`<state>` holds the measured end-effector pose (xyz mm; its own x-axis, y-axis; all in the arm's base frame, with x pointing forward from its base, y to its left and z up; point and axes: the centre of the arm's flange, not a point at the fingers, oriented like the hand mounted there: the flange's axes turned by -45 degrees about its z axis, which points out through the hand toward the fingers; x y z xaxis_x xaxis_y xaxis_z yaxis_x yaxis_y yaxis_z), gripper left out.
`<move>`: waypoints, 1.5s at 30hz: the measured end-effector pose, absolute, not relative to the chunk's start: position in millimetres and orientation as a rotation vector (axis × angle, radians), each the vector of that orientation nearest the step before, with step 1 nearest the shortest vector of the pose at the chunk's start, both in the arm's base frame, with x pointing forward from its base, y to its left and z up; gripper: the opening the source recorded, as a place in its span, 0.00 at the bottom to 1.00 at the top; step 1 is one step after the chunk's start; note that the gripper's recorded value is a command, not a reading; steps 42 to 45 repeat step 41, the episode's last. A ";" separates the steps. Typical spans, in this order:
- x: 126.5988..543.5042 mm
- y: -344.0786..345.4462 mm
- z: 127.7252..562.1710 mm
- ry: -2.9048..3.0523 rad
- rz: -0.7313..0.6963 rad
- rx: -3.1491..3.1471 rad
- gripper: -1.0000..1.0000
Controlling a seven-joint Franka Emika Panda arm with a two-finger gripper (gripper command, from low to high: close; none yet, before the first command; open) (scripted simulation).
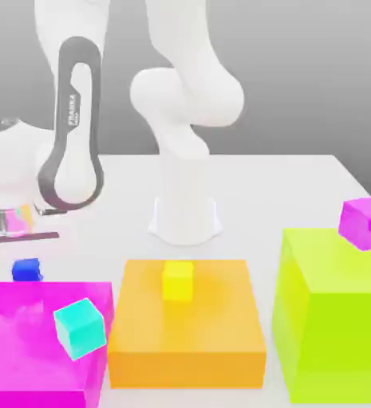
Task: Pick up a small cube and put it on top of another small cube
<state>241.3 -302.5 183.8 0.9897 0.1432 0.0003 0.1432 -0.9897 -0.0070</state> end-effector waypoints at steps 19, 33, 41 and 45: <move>433.5 -115.6 302.8 0.006 -0.066 -2.877 0.00; 390.0 231.6 444.4 -0.546 0.027 -3.033 0.00; 366.5 267.2 400.0 -0.618 0.004 -3.073 1.00; 366.5 267.2 400.0 -0.618 0.004 -3.073 1.00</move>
